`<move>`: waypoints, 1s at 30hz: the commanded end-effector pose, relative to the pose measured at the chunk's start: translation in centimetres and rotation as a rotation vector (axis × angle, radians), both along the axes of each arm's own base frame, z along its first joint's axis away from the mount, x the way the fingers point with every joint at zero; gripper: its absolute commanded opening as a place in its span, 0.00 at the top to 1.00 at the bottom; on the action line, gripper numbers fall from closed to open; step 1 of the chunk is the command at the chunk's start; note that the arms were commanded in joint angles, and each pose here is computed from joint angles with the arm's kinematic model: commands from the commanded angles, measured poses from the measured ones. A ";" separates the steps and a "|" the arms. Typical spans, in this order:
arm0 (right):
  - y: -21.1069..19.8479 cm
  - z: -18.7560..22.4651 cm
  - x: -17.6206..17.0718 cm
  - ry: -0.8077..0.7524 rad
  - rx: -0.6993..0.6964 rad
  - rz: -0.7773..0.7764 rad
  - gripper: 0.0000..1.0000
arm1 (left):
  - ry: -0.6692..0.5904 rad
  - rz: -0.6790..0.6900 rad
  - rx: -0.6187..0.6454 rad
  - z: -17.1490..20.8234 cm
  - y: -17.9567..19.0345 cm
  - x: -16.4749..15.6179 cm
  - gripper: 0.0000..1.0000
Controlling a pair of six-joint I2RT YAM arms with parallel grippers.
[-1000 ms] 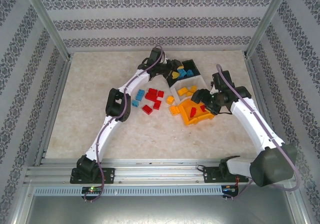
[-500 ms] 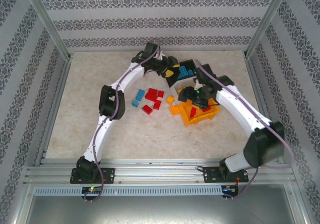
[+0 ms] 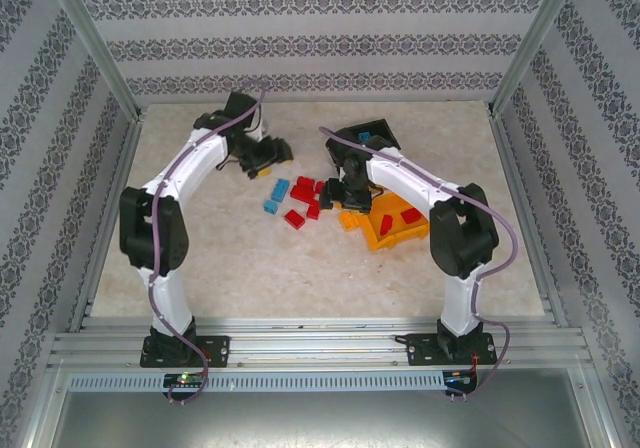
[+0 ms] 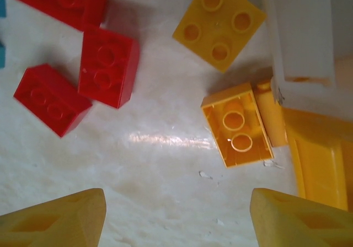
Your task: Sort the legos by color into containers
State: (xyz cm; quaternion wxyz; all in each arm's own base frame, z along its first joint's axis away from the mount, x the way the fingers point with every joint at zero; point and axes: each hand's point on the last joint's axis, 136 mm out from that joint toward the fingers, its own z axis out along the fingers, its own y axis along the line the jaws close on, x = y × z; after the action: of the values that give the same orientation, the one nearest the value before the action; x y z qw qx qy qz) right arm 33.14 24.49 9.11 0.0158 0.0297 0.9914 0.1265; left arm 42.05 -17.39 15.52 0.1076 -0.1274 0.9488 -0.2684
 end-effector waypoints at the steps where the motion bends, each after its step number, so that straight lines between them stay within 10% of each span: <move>1: -0.5 -0.5 0.7 0.049 -0.032 -0.157 0.30 | -0.024 0.006 0.039 -0.4 1.9 -1.8 0.33; 30: -1.2 -5.8 7.0 0.043 -0.128 -0.460 0.50 | 0.067 0.011 0.130 -3.5 5.4 -10.9 0.33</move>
State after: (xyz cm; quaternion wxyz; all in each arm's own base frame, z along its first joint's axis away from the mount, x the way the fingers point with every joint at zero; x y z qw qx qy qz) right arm 39.97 23.79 4.07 0.0209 0.2440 0.9666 0.0759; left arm 31.27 -12.63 11.41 0.0668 -0.1424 0.9656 -0.2071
